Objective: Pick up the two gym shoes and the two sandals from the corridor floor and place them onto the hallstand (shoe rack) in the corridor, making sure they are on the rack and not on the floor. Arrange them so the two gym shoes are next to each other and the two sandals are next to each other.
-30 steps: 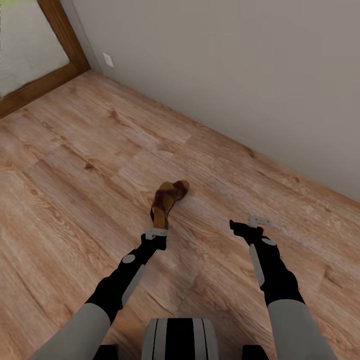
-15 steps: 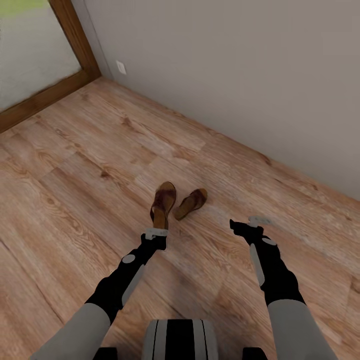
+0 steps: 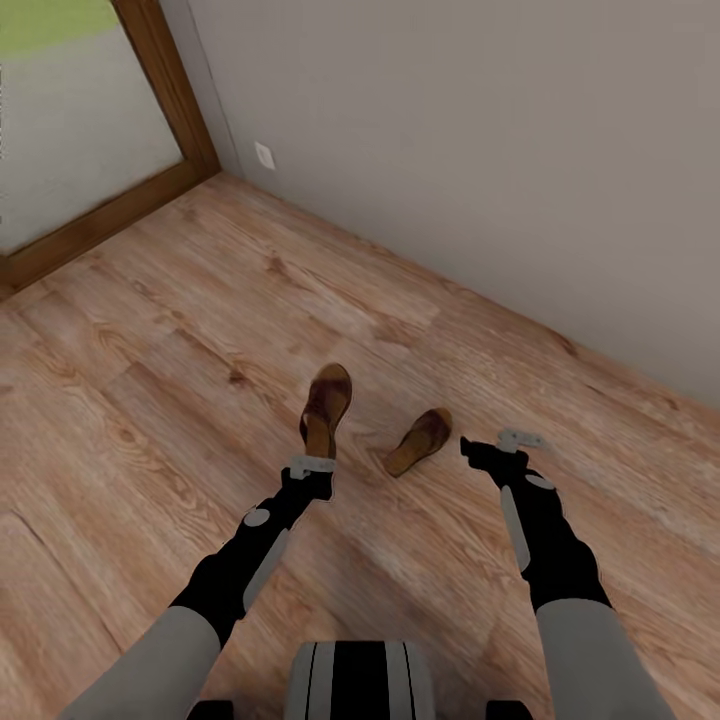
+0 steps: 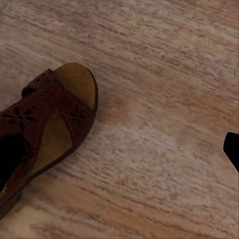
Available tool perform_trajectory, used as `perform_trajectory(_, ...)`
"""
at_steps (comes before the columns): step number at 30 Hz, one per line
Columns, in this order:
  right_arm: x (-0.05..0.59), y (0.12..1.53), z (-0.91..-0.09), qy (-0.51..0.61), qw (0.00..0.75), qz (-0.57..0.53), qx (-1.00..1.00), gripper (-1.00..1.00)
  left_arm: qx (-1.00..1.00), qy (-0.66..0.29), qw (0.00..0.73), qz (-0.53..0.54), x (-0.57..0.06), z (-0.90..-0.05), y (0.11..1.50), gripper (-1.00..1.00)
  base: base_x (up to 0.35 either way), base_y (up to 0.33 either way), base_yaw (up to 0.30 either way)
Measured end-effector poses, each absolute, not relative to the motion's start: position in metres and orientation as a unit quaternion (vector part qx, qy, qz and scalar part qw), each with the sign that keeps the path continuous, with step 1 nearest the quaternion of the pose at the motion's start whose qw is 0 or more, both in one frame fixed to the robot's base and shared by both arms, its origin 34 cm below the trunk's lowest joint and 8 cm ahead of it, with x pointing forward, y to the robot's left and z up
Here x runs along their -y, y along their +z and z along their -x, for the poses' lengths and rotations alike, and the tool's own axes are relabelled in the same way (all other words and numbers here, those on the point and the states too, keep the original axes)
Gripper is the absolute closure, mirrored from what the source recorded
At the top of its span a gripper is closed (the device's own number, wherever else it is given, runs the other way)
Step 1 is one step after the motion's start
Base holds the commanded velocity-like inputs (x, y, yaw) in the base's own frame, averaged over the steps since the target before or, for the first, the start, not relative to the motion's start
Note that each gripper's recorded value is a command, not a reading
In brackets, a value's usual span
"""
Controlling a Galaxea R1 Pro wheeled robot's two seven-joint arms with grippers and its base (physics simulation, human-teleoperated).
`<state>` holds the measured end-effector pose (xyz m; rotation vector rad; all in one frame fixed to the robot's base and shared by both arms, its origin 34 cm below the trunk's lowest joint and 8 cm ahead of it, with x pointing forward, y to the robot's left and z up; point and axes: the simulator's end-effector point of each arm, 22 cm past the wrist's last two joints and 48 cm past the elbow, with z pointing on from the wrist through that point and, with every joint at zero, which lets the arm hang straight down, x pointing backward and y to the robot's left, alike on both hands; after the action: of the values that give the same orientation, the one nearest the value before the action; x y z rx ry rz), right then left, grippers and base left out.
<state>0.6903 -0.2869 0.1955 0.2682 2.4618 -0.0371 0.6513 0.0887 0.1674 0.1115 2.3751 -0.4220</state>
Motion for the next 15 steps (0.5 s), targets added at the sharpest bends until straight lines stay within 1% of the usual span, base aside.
perform_trajectory(3,0.2875,0.1981,-0.6922,-0.014,0.329,-0.103,-0.939,-1.00,-0.919,-0.163,0.356,-0.043,-0.0886,-0.6518,0.1680,1.00,0.197,0.293,-0.083)
perform_trajectory(8,0.2880,0.2011,-0.6938,-0.015,0.331,-0.103,-0.938,-1.00,-0.919,-0.167,0.357,-0.033,-0.0888,-0.6535,0.1704,1.00,0.156,0.298,-0.219)
perform_trajectory(12,0.2882,0.2031,-0.6948,-0.014,0.333,-0.103,-0.937,-1.00,-0.918,-0.174,0.356,-0.013,-0.0907,-0.6555,0.1727,1.00,0.051,0.303,-0.246)
perform_trajectory(15,0.2884,0.2048,-0.6957,-0.014,0.334,-0.103,-0.937,-1.00,-0.917,-0.176,0.357,-0.007,-0.0914,-0.6566,0.1742,1.00,0.006,0.130,-0.250)
